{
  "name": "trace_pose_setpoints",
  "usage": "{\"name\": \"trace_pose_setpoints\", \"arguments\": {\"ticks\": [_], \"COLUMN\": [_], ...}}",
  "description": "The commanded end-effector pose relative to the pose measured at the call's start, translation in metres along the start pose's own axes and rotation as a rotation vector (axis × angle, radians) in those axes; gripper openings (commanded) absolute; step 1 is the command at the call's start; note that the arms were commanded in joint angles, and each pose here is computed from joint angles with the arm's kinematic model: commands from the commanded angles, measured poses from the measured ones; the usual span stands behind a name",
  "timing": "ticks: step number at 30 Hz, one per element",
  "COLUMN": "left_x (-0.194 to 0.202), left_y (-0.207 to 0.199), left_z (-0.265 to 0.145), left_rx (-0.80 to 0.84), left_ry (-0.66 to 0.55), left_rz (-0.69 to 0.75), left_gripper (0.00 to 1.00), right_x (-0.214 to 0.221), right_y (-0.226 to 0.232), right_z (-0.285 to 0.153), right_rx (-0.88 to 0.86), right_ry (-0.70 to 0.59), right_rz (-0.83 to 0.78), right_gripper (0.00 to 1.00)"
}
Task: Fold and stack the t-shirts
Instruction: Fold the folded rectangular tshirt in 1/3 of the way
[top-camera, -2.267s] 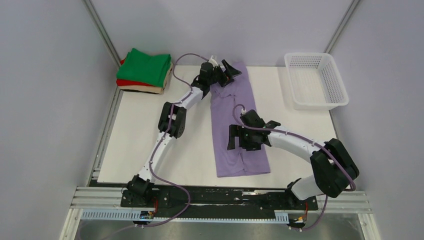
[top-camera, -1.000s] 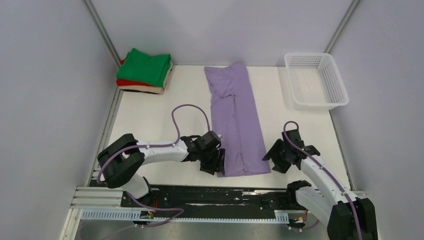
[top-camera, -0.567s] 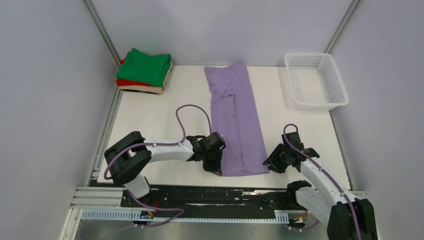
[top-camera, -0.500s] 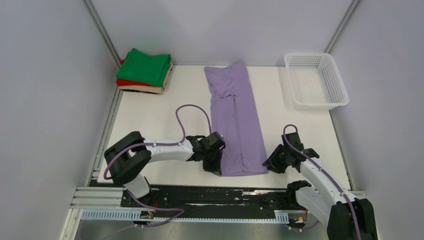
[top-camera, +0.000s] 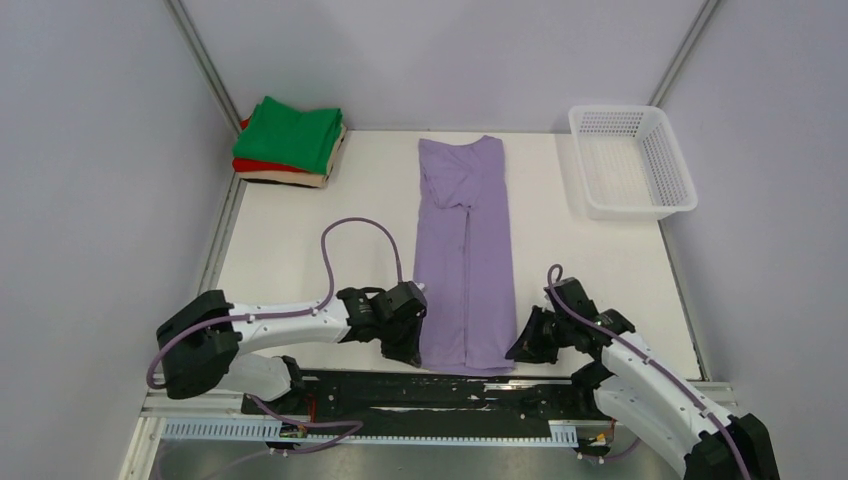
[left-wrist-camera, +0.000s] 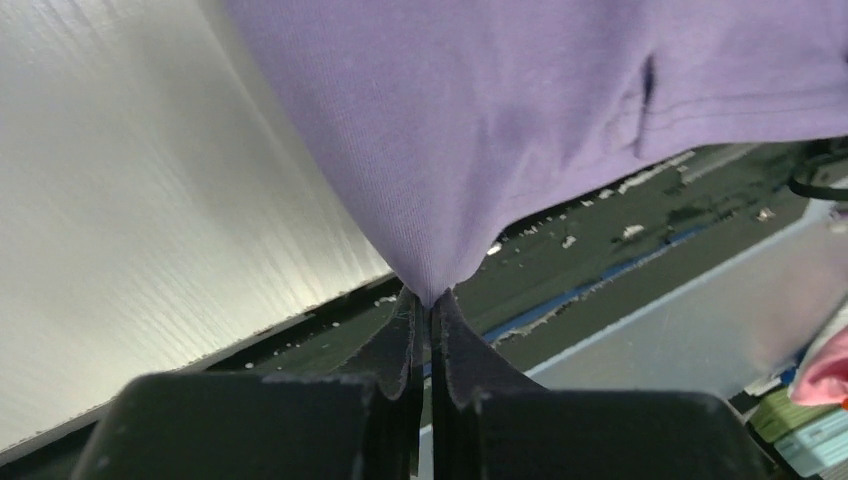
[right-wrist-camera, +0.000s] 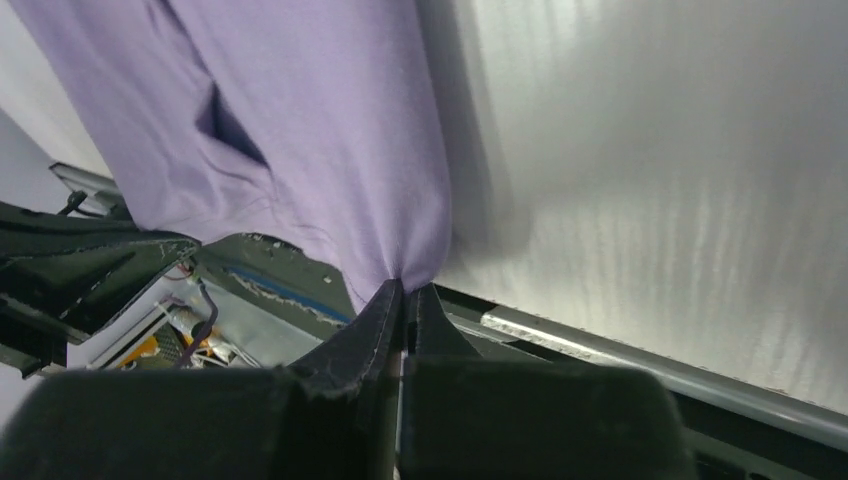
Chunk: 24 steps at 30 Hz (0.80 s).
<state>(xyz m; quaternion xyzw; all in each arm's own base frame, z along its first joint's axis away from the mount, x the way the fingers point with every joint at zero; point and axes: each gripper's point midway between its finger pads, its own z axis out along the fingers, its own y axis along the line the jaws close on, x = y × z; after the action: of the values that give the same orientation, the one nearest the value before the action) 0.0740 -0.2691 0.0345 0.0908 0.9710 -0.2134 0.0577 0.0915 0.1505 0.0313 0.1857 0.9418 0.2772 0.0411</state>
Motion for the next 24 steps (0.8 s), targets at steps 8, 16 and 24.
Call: {"name": "trace_pose_setpoints", "arguments": {"ticks": [8, 16, 24], "left_x": [-0.069, -0.15, -0.22], "left_y": [-0.05, -0.05, -0.042], "left_z": [-0.021, -0.029, -0.033], "left_rx": [0.267, 0.381, 0.433], "left_ry": [-0.264, -0.396, -0.423], "left_rz": [0.034, -0.037, -0.092], "left_gripper": [0.0, 0.0, 0.0], "right_x": [-0.036, -0.086, -0.148], "right_y": [0.055, 0.091, 0.111], "right_z": [-0.015, -0.021, -0.025], "right_rx": [-0.125, -0.164, -0.169], "right_ry": [-0.131, -0.198, -0.244], "right_rz": [-0.124, -0.121, -0.08], "right_gripper": [0.0, 0.0, 0.0]}}
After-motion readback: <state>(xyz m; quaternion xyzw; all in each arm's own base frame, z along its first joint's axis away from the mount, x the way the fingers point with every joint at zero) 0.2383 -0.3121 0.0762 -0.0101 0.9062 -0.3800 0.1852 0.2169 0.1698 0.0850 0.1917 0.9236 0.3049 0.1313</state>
